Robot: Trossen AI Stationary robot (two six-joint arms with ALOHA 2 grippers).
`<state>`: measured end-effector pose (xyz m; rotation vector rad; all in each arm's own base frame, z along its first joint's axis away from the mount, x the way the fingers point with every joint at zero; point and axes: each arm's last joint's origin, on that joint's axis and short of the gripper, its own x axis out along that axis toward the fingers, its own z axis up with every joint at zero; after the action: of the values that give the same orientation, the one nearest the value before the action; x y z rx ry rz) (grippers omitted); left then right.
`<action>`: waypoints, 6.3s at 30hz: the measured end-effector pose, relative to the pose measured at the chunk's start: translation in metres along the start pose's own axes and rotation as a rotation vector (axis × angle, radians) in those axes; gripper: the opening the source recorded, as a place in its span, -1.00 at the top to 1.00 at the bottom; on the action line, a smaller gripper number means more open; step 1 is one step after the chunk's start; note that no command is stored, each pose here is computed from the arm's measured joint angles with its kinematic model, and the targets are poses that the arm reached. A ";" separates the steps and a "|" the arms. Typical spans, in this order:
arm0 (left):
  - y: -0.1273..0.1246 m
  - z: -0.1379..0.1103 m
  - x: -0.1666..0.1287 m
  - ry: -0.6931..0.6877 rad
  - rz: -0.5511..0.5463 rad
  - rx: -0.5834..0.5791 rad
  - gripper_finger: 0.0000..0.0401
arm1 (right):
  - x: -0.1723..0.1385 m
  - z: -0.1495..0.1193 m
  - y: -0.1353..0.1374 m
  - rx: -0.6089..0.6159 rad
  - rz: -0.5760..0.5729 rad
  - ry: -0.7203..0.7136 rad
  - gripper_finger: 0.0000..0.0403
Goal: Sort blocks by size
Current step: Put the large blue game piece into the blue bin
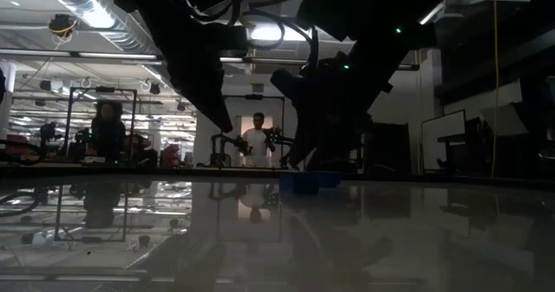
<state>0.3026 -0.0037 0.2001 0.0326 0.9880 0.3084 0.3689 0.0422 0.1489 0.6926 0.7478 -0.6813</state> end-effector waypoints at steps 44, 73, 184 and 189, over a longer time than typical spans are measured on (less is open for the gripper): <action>0.013 -0.005 -0.045 -0.045 0.011 0.024 0.09 | 0.003 0.002 -0.002 0.011 0.006 0.026 0.32; 0.039 -0.164 -0.107 -0.567 -0.142 -0.055 0.09 | 0.008 0.003 -0.004 0.002 0.012 0.056 0.32; 0.036 -0.197 -0.076 -0.560 -0.176 -0.165 0.09 | 0.019 0.001 0.020 0.142 0.051 -0.140 0.89; 0.036 -0.197 -0.076 -0.560 -0.176 -0.167 0.09 | 0.006 0.003 0.037 0.027 0.013 -0.236 0.79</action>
<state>0.0925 -0.0115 0.1592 -0.1150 0.4039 0.2015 0.4013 0.0595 0.1573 0.6282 0.5177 -0.7479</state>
